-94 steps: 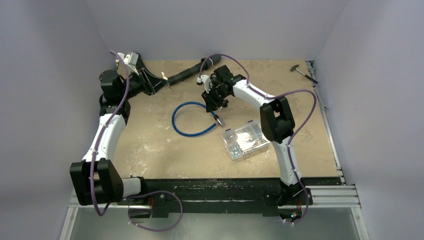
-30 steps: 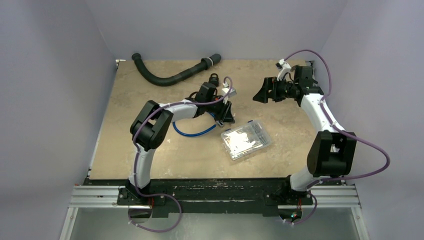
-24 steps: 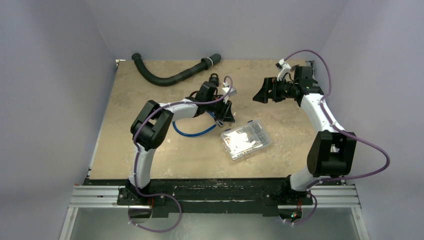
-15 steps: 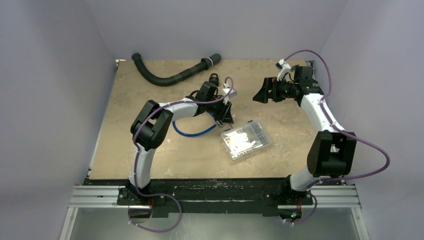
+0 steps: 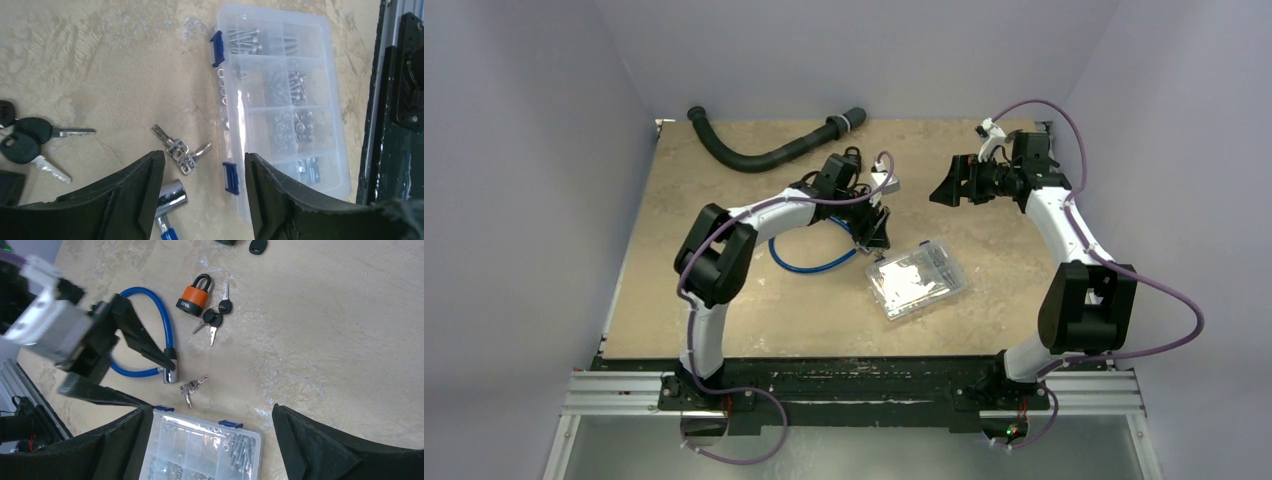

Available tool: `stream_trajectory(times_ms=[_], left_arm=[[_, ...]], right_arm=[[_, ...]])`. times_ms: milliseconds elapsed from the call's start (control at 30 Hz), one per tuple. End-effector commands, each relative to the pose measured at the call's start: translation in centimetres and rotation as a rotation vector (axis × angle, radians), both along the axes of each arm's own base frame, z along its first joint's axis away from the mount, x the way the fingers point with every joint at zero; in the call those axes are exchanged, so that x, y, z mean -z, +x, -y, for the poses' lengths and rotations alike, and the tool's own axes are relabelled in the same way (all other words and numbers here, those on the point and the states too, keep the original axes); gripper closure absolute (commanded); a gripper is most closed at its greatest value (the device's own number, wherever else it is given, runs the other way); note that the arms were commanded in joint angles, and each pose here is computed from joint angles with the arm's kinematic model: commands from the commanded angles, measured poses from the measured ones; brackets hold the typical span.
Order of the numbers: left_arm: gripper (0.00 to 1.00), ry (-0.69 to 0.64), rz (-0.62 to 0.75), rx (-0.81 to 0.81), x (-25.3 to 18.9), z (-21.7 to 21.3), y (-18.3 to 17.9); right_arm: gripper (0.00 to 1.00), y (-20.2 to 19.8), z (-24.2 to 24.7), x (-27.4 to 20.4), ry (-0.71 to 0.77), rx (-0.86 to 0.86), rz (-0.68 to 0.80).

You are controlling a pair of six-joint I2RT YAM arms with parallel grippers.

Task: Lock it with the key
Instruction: Place the key at the center of the board, then move the distractor to the center of the board.

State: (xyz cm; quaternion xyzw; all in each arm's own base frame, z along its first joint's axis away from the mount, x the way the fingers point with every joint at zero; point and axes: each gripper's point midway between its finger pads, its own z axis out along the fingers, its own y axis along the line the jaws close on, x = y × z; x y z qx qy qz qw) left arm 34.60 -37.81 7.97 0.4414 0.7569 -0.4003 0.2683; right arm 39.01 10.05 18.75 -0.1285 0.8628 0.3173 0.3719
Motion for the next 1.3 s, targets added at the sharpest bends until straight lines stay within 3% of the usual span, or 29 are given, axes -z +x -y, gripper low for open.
stream_trajectory(times_ms=[0, 100, 200, 367, 533, 900, 1267], left_arm=[[0.38, -0.002, 0.249, 0.138, -5.7, -1.8, -1.3], [0.44, 0.089, 0.346, 0.282, -4.4, -4.6, -3.7], [0.47, 0.183, 0.349, 0.361, -2.6, -7.2, -5.7], [0.56, 0.280, 0.349, 0.406, -0.5, -9.2, -7.0], [0.55, 0.371, 0.336, 0.450, 1.8, -9.1, -8.5], [0.57, 0.441, 0.435, 0.486, 4.5, -4.0, -9.9], [0.52, 0.286, 0.577, 0.461, 2.7, 7.3, -9.3]], right_arm=[[0.01, -0.2, -0.1, -1.6, 0.009, -0.016, 0.052], [0.01, -0.3, -0.1, -1.9, 0.009, -0.017, 0.059], [0.01, -0.3, -0.1, -2.1, 0.014, -0.018, 0.059], [0.01, -0.3, 0.0, -2.6, 0.011, -0.001, 0.069], [0.01, 0.2, 0.8, -3.9, 0.067, 0.059, 0.053], [0.01, 0.9, 5.3, -7.0, 0.220, 0.231, 0.033], [0.01, -0.3, 8.0, -10.3, 0.247, 0.295, 0.118]])
